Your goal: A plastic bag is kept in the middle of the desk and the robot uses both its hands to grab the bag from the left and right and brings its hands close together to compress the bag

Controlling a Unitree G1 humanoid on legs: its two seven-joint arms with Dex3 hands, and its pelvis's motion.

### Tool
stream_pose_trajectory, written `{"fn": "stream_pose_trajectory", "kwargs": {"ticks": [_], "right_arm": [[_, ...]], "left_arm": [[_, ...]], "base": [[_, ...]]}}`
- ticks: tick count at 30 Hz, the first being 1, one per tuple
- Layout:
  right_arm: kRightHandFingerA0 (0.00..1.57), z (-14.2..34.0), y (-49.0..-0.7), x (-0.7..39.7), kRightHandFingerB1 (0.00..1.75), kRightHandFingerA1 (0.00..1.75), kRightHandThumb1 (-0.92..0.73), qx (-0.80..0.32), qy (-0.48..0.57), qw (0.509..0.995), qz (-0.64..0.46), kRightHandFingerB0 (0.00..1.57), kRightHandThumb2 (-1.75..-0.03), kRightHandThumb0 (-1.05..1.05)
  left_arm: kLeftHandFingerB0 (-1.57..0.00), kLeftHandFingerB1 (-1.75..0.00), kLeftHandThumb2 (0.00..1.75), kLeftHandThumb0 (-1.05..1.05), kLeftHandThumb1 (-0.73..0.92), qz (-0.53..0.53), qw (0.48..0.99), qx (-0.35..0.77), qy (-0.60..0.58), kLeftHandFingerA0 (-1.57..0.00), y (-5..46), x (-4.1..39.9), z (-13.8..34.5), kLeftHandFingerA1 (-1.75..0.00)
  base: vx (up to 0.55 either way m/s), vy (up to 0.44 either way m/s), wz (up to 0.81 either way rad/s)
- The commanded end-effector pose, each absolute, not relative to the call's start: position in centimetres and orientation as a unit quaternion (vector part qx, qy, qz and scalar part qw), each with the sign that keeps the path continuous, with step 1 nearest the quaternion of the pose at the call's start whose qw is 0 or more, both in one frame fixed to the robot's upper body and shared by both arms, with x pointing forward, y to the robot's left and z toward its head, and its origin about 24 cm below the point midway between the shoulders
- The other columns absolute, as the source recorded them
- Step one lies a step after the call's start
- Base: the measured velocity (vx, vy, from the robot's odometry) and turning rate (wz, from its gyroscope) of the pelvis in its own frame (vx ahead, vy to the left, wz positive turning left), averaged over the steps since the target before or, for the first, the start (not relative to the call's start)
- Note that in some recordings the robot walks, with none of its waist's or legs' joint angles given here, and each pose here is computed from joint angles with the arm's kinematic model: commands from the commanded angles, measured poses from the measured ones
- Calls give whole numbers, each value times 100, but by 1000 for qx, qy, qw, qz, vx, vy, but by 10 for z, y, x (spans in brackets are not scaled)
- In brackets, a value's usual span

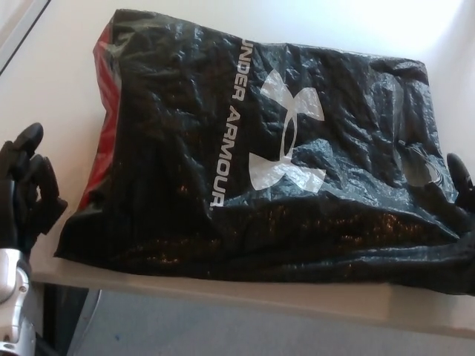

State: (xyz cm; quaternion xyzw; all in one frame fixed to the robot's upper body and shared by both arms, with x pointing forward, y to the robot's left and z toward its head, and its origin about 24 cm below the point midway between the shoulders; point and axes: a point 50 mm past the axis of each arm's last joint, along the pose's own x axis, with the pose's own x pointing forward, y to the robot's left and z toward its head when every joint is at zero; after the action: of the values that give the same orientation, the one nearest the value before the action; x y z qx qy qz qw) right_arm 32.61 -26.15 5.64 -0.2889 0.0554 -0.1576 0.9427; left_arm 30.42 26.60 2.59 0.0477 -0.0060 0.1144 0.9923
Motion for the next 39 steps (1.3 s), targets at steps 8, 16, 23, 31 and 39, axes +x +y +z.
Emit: {"fn": "stream_pose_trajectory", "kwargs": {"ticks": [8,16,23,31,39], "right_arm": [[15,17,-255,314,8,37,-76,-262,137,942,-160,0,-63,-91],[19,-2,-239,307,0,56,-66,-252,150,944,-150,0,-101,-98],[12,-15,-232,302,6,49,-61,-237,167,946,-143,0,-98,-90],[0,-8,-193,320,7,15,-80,-116,141,980,-74,0,-110,-89],[1,-11,-167,326,10,22,-88,-68,146,987,-25,0,-120,-91]], "left_arm": [[-11,-32,119,-87,81,95,994,42,33,-5,244,314,15,-25],[-11,-29,119,-83,84,68,995,67,39,-4,236,325,25,-25],[-14,-27,85,-90,92,54,994,87,49,-5,235,340,35,-26],[-9,-30,119,-85,83,28,995,25,95,-6,186,340,9,-34],[-11,-30,120,-85,85,8,989,-13,149,-5,151,315,-29,-29]], "base": [[0,0,0],[0,0,0],[0,0,0],[0,0,0],[0,0,0]]}}
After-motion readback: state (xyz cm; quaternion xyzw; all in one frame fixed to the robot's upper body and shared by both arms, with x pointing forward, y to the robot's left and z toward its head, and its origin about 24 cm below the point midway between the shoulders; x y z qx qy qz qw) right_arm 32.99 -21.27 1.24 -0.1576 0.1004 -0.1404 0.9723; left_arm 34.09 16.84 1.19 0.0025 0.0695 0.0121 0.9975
